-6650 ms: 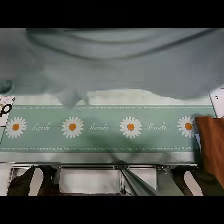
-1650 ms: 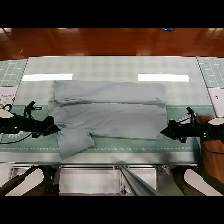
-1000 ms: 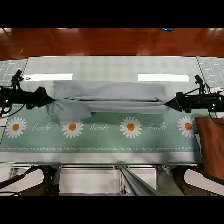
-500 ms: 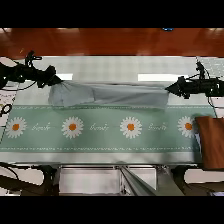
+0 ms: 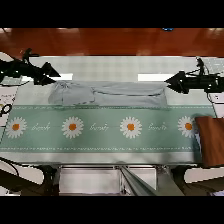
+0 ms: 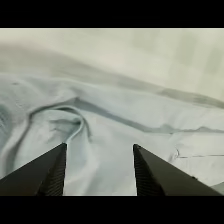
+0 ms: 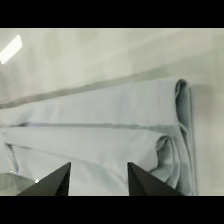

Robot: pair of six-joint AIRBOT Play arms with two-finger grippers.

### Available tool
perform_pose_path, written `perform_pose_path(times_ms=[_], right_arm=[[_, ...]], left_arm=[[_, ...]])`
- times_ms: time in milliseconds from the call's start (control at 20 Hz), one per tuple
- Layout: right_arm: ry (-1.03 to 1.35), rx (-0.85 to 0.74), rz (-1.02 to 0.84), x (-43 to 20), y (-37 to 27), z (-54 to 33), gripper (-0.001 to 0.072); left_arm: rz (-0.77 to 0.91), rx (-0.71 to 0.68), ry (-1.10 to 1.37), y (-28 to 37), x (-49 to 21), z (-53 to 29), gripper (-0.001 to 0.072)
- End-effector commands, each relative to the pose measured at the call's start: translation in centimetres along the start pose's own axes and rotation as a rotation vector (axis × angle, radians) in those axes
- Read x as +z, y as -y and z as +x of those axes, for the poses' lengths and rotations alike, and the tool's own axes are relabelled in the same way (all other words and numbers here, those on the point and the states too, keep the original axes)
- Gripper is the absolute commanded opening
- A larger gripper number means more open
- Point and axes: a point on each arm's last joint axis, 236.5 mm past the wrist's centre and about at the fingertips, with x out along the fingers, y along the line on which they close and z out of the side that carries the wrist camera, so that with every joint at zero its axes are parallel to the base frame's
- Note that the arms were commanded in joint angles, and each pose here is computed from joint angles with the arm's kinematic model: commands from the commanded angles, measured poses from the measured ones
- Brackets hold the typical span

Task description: Fold the shirts.

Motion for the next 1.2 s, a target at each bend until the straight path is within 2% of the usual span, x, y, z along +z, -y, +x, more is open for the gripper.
perform_pose_path(times_ms=[0, 150, 350, 650, 1150], right_arm=[[0.015, 0.022, -0.025, 0.2, -0.2, -5.5, 0.0416], [0.185, -0.126, 0.048, 0.4, 4.0, -9.4, 0.0416], [0.137, -0.172, 0.129, -3.4, 7.5, -6.4, 0.0416], [0.046, -0.107, 0.199, -3.9, 8.0, -2.6, 0.0416], [-0.146, -0.070, 0.143, -5.1, 4.5, 6.1, 0.0416]], left_arm=[[0.036, 0.084, 0.078, -1.6, 1.0, -6.4, 0.0510], [0.121, 0.146, 0.211, -1.5, 0.2, -11.0, 0.0510], [0.159, 0.163, 0.317, -0.5, -4.7, -10.5, 0.0510], [0.246, 0.132, 0.183, 2.1, -11.4, -4.7, 0.0510], [0.352, 0.081, 0.175, 6.5, -12.8, -2.2, 0.0508]])
